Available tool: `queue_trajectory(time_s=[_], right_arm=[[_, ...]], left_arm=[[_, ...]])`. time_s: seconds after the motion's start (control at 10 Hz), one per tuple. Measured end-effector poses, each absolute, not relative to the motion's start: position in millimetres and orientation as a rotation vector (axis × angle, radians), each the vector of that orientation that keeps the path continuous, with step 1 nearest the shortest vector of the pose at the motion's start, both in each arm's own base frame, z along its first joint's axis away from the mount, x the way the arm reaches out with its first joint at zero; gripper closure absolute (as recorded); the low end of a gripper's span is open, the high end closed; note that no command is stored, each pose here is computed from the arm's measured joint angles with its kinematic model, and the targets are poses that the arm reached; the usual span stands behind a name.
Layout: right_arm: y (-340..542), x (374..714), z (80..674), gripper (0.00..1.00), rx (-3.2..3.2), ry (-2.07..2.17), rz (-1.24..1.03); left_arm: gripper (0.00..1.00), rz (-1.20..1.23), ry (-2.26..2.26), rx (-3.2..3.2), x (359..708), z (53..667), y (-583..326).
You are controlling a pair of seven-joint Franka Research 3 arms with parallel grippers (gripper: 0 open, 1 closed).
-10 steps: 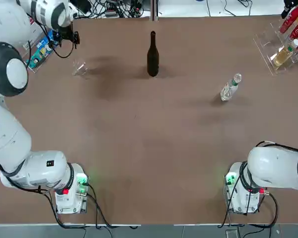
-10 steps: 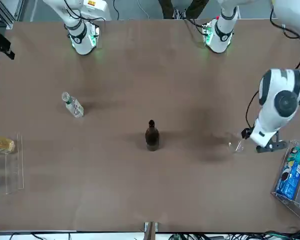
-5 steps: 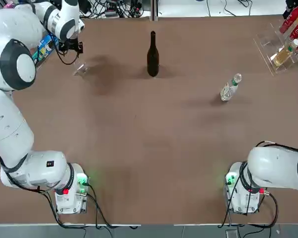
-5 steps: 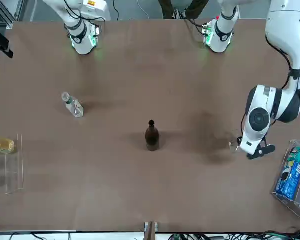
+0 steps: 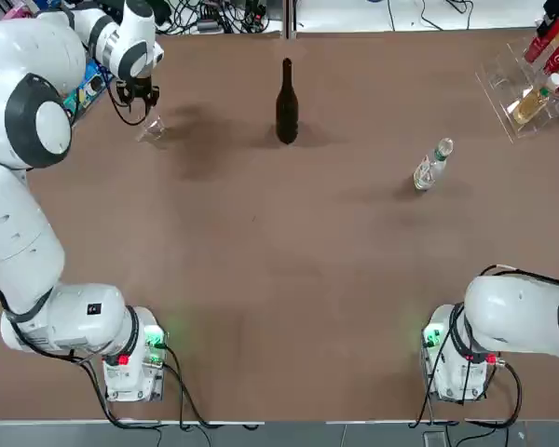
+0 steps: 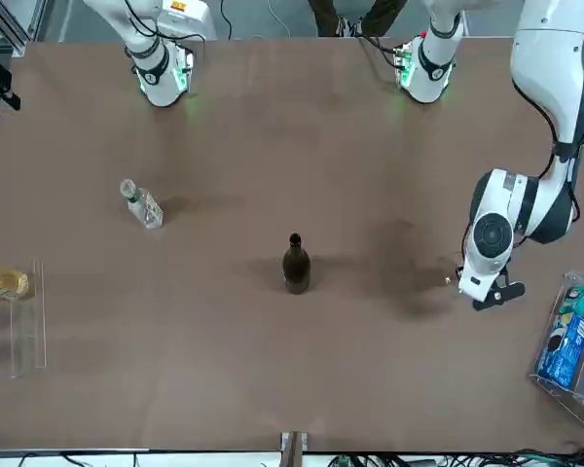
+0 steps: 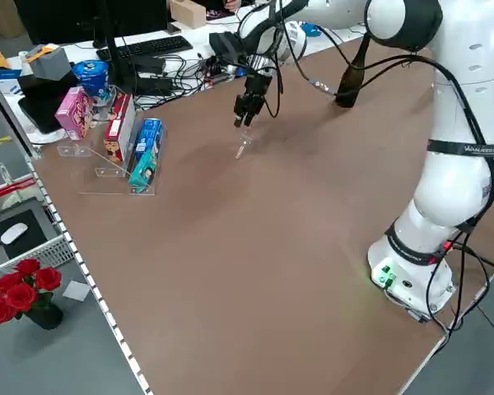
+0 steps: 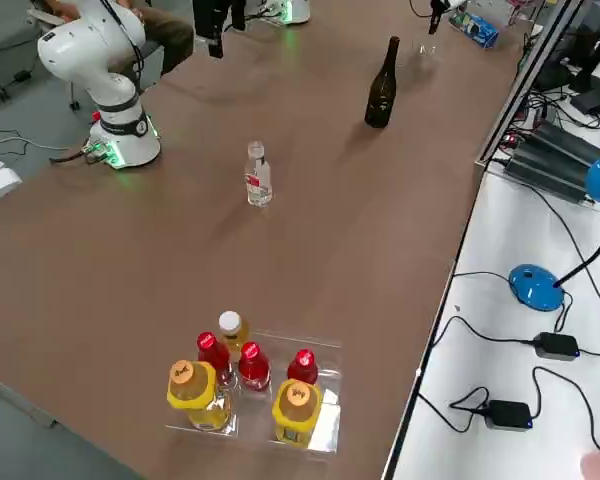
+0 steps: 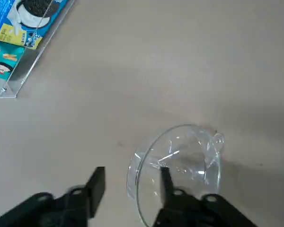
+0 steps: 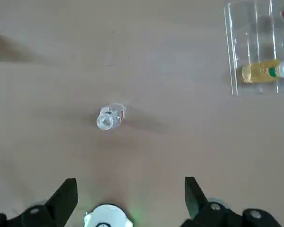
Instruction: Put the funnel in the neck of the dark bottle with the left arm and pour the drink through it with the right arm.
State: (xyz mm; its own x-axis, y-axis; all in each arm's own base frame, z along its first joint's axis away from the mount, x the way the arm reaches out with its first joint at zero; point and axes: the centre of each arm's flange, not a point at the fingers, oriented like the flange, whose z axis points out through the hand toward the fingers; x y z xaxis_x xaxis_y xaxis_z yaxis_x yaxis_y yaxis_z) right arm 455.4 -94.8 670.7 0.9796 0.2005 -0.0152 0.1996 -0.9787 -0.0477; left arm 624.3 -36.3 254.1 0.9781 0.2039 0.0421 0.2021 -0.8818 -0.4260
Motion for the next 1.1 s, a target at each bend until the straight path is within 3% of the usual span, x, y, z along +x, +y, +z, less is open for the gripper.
queue_trajectory(time_s=[0.2,0.4,0.7,1.1], right_arm=[[-112.0,452.0,669.2,0.00,-3.004,-0.515,-0.006],[-140.2,444.8,664.3,0.00,-2.913,-0.697,-0.053],[-183.5,436.1,630.3,0.00,-2.744,-0.926,-0.157],[-222.6,424.8,557.3,0.00,-2.458,-1.255,-0.370]], left_arm=[[0.82,0.013,-0.276,-2.677,622.4,250.9,-35.4],[0.92,0.016,-0.243,-2.643,621.3,251.3,-32.8],[0.96,-0.021,-0.207,-2.649,626.7,276.9,-52.0],[0.96,-0.234,-0.330,-2.830,645.1,438.6,-113.1]])
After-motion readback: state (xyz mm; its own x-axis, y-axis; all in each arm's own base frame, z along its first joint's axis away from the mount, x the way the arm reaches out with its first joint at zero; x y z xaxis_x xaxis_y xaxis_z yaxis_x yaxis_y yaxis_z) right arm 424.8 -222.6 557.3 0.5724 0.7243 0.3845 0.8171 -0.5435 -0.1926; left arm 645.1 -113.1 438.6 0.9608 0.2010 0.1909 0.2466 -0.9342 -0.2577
